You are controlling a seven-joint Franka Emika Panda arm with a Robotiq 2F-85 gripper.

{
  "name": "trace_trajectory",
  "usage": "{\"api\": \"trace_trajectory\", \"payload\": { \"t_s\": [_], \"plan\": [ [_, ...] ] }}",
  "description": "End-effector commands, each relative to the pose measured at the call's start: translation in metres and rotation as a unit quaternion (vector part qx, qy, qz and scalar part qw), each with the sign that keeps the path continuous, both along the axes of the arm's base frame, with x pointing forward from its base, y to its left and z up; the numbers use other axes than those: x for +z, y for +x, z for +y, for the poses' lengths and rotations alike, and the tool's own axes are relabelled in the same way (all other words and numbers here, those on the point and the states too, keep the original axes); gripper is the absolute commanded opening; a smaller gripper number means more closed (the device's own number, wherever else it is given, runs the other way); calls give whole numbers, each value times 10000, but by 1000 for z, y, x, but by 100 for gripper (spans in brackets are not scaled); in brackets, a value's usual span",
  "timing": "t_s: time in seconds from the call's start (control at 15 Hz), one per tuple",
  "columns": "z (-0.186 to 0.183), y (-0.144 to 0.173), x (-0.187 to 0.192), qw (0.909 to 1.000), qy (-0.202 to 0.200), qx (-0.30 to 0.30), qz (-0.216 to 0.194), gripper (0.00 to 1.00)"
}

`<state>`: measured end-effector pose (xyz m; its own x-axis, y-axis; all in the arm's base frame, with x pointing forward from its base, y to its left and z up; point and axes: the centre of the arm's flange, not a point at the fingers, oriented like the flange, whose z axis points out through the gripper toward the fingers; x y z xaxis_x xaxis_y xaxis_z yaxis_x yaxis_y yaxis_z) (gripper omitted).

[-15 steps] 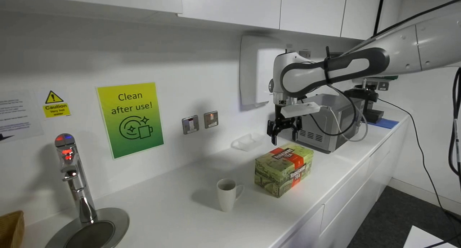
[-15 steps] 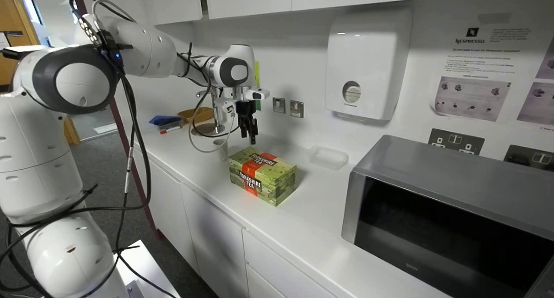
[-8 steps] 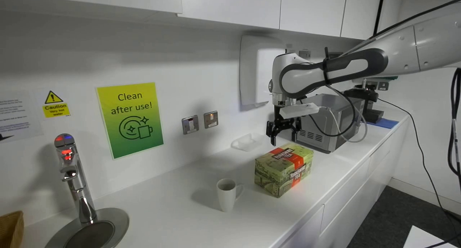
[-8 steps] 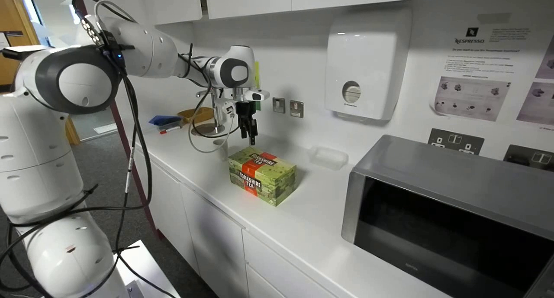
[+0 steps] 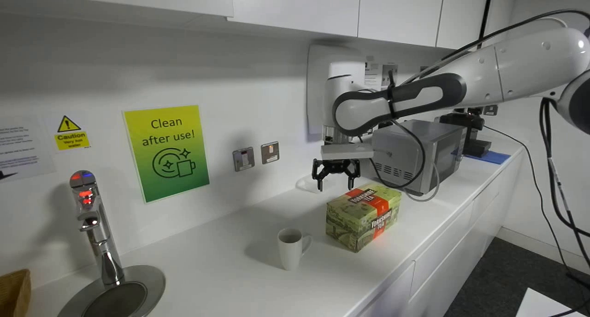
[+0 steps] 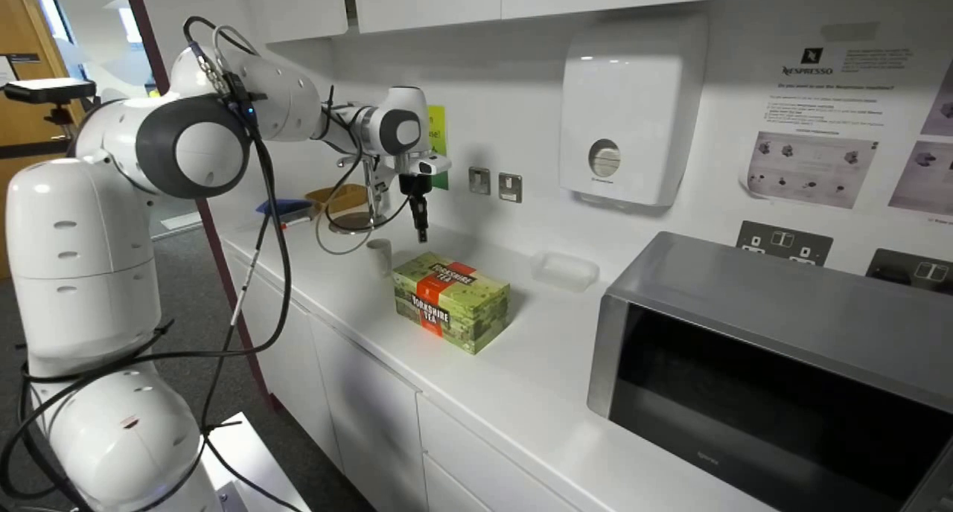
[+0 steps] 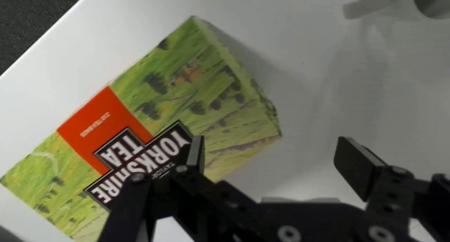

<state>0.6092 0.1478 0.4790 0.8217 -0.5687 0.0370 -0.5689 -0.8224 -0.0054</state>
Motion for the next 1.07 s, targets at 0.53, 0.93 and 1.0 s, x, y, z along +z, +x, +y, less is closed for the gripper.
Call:
{"api": "trace_trajectory", "payload": {
  "t_s": [0.53, 0.93, 1.0],
  "plan": [
    [33, 40, -18, 9555, 294, -2921, -277, 100],
    [29, 31, -31, 9523, 351, -3028, 160, 100],
    [29, 30, -34, 9530, 365, -3001, 200, 100]
  ]
}}
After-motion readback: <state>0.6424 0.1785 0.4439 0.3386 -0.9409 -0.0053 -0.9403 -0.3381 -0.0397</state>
